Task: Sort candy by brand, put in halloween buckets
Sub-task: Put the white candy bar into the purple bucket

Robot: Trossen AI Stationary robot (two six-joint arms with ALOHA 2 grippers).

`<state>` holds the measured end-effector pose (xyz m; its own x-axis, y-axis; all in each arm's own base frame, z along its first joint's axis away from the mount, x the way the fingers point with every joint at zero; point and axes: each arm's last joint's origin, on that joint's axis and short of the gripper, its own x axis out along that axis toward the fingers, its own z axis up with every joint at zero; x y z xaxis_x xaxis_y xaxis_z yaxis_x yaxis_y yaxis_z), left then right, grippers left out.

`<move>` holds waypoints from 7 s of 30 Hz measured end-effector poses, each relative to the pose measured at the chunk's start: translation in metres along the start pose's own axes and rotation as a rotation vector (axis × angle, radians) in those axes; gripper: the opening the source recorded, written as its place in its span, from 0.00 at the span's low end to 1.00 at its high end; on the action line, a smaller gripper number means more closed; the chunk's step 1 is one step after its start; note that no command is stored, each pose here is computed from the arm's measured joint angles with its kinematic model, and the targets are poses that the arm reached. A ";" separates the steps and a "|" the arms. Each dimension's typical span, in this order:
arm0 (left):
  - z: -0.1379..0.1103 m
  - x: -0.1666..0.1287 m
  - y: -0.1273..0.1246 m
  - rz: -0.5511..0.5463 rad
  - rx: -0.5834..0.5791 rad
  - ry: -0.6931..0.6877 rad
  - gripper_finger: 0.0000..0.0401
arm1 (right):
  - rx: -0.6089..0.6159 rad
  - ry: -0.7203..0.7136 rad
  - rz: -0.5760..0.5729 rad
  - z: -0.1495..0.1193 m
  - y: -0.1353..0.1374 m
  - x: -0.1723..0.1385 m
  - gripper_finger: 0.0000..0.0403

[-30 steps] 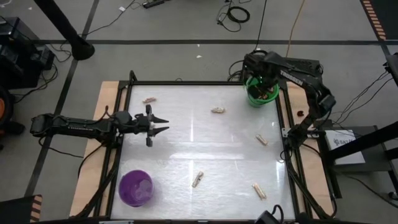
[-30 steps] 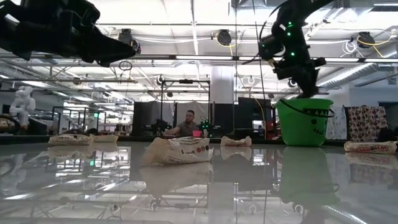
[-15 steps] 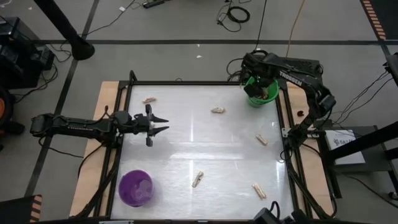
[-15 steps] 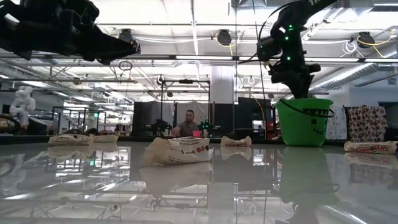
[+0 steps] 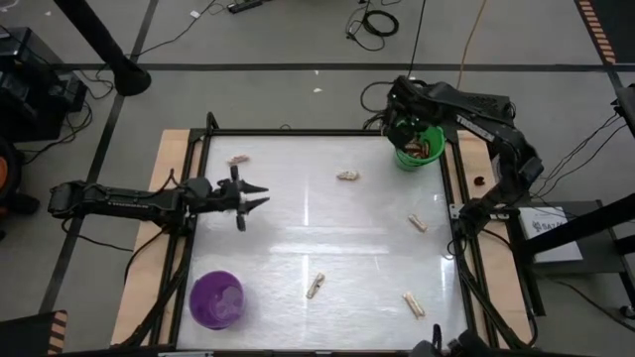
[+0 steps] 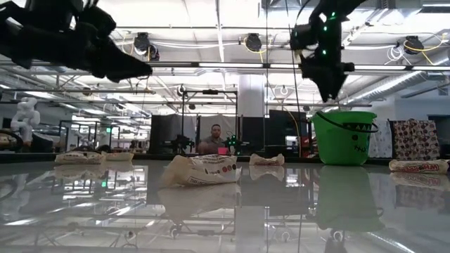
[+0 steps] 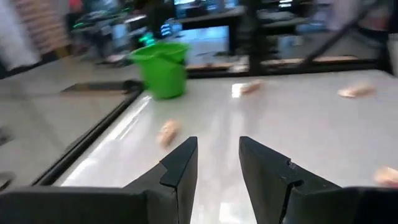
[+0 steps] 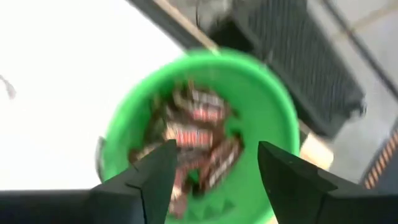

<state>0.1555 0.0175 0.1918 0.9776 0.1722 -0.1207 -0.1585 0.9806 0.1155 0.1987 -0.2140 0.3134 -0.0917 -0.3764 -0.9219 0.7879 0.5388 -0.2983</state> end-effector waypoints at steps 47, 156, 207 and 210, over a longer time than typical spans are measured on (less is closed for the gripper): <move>-0.011 0.261 0.046 0.028 -0.084 0.431 0.32 | -0.652 -0.955 0.996 -0.181 0.148 0.030 0.52; 0.021 0.325 0.105 0.066 -0.151 0.941 0.62 | -0.637 -0.908 1.004 -0.183 0.148 0.032 0.52; 0.025 0.153 0.057 0.062 -0.263 0.669 0.63 | -0.188 -0.441 0.510 -0.082 0.153 0.146 0.19; 0.014 0.153 0.047 0.034 -0.294 0.573 0.63 | -0.209 -0.445 0.554 -0.084 0.156 0.141 0.06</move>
<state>0.2999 0.0882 0.1928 0.7554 0.1461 -0.6387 -0.2986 0.9445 -0.1371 0.2576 -0.1198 0.1165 0.5761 -0.2533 -0.7771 0.5104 0.8541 0.1001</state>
